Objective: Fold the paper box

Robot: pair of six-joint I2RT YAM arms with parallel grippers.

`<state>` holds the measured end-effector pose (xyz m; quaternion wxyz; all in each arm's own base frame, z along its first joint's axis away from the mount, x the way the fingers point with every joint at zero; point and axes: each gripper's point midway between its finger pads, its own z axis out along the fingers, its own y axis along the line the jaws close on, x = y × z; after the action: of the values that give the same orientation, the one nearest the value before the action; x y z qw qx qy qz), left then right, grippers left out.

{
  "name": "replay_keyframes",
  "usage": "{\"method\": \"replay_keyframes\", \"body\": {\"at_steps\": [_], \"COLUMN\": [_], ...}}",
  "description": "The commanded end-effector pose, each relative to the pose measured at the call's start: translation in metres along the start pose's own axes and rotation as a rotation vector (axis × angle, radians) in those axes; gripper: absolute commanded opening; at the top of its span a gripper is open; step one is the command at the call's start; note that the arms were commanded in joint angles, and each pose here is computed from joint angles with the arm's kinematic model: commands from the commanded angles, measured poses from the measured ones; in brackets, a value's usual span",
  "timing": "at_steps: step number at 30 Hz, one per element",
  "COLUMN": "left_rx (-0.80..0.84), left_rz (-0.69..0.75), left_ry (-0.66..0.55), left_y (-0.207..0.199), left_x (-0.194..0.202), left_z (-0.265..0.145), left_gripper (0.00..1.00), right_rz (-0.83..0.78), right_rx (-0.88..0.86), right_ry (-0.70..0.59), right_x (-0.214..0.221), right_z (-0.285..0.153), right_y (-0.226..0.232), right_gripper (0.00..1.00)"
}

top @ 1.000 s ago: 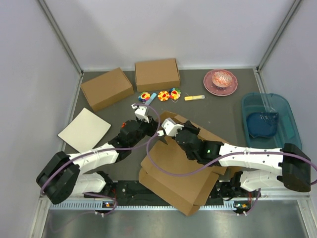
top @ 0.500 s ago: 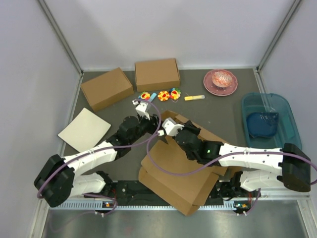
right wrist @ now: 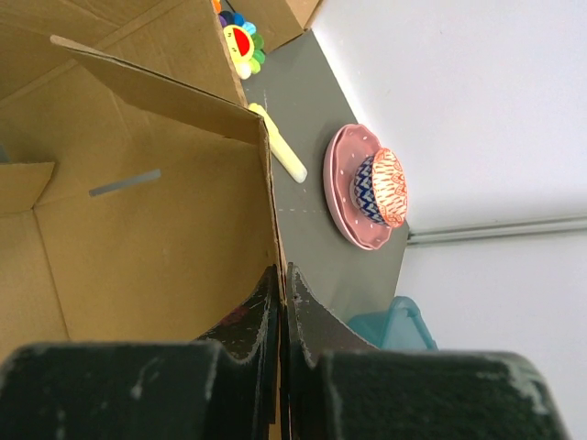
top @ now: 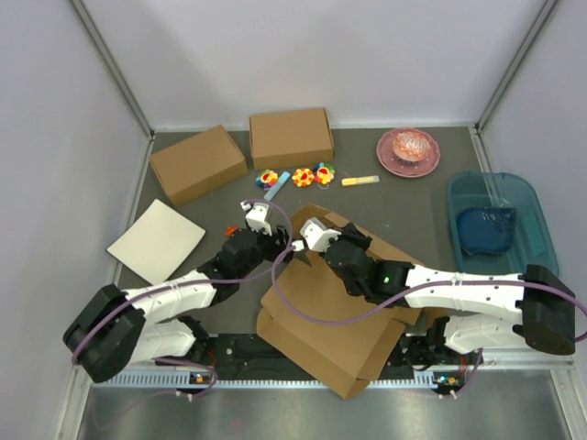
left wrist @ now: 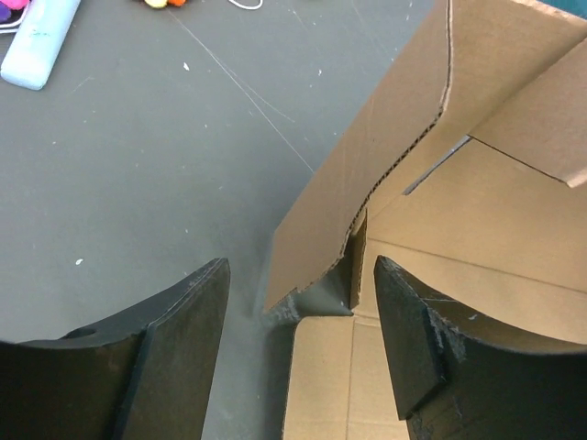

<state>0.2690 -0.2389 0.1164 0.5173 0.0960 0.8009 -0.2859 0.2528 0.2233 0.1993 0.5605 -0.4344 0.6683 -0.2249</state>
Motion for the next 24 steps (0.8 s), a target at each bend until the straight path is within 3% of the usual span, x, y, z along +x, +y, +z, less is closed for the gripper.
{"method": "replay_keyframes", "body": {"at_steps": [1,6,17,24], "left_rx": [0.015,0.027,0.078,0.137], "left_rz": [-0.004,0.0,-0.003,-0.047], "left_ry": [-0.064,-0.024,-0.064,-0.074], "left_y": [-0.006,-0.009,-0.024,-0.047], "left_x": [-0.017,-0.008,-0.03,-0.059], "left_z": [0.013,0.026,0.02,0.013], "left_gripper": [0.68,0.61,0.18,0.03], "right_rz": [0.053,0.046,0.043,0.053], "right_rx": [0.002,0.006,0.004,0.003], "right_ry": [-0.013,-0.01,-0.004,0.0], "right_x": [-0.002,-0.001,0.001,0.002], "right_z": [-0.004,-0.004,-0.003,-0.002], "right_y": [0.002,0.002,0.004,0.006], "right_gripper": [0.0,0.0,0.0,0.0]}}
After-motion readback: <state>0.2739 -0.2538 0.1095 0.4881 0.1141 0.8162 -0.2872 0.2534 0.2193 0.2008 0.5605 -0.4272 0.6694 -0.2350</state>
